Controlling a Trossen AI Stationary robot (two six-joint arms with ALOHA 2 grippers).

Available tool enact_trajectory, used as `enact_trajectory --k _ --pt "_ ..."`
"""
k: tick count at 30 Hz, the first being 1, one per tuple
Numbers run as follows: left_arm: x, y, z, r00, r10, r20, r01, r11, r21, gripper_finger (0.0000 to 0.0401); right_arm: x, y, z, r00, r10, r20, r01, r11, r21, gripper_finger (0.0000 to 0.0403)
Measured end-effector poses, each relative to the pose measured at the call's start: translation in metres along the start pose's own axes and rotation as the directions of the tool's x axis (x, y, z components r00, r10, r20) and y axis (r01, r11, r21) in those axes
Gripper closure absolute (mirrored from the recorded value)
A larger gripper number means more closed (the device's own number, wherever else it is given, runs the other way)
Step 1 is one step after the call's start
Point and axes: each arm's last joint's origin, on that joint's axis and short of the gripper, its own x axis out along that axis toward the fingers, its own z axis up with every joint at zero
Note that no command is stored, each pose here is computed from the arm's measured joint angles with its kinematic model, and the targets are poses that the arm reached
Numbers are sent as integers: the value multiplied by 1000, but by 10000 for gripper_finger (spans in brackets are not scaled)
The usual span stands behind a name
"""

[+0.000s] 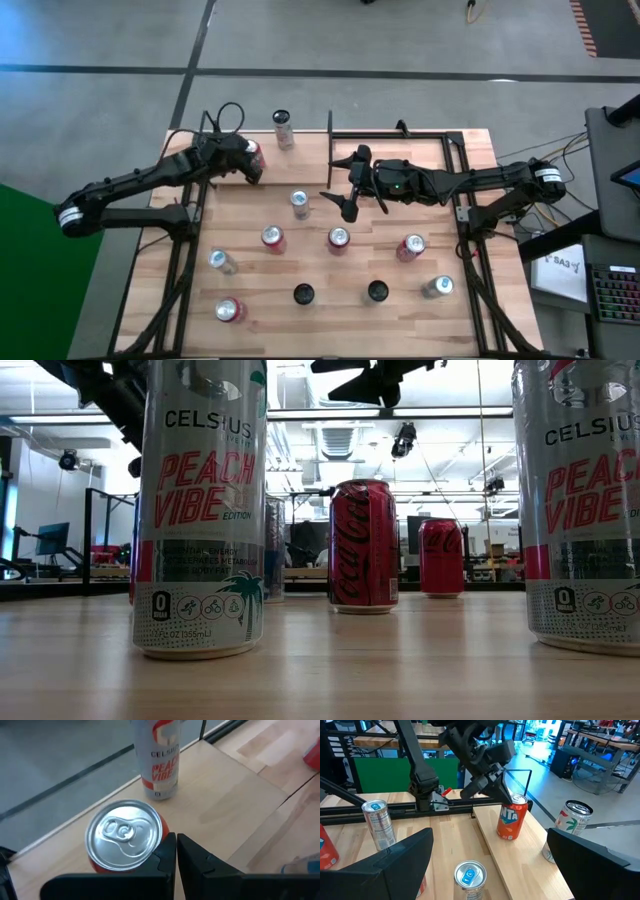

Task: Place canned beverage on shelf
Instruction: Put the right orange soda can on the shelf

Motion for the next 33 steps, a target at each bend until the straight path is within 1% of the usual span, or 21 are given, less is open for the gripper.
enact_trajectory --k 2,4,5,7,8,9,10,12,13,14,15,20,24,29,31,33 --pt "-4 -1 2 998 -62 20 62 998 32 401 0 0 0 1000 0 0 0 1000 -1 22" --pt "-7 -4 4 981 -188 35 186 980 72 401 0 0 0 1000 0 0 0 1000 -3 22" --pt "-8 -6 5 963 -266 38 261 961 96 401 0 0 0 1000 0 0 0 1000 -3 22" --pt "-11 -10 4 915 -403 16 397 906 147 401 0 0 0 1000 0 0 0 1000 -8 22" --pt "-11 -11 3 899 -439 -6 434 886 165 401 0 0 0 1000 0 0 0 1000 -8 22" --pt "-13 -10 1 899 -436 -44 436 883 175 401 0 0 0 1000 0 0 0 1000 -9 22" --pt "-14 -9 -1 912 -400 -85 409 895 179 401 0 0 0 1000 0 0 0 1000 -8 22" --pt "-14 -5 -1 953 -265 -149 291 938 189 401 0 0 0 1000 0 -1 0 1000 -6 22" --pt "-13 -3 -2 965 -192 -175 226 954 198 401 0 0 0 1000 0 -1 0 1000 -7 22" --pt "-12 -1 -3 971 -135 -199 177 962 207 401 0 0 0 1000 0 -1 0 1000 -8 22" --pt "-10 -1 -4 971 -103 -217 150 966 212 401 0 0 0 1000 0 -1 0 1000 -10 22" --pt "2 -3 -2 970 -63 -237 116 968 221 401 0 0 0 1000 0 1 0 1000 -15 22" --pt "12 -3 -3 969 20 -247 42 969 243 401 0 0 0 1000 0 1 0 1000 -16 22" --pt "19 -4 -3 968 39 -250 24 970 243 401 0 0 0 1000 0 1 0 1000 -20 22" --pt "21 -4 -2 969 75 -234 -16 970 244 401 0 0 0 1000 0 1 0 1000 -20 22" --pt "24 -2 -2 965 132 -228 -74 966 246 401 0 0 0 1000 0 0 0 1000 -21 22"
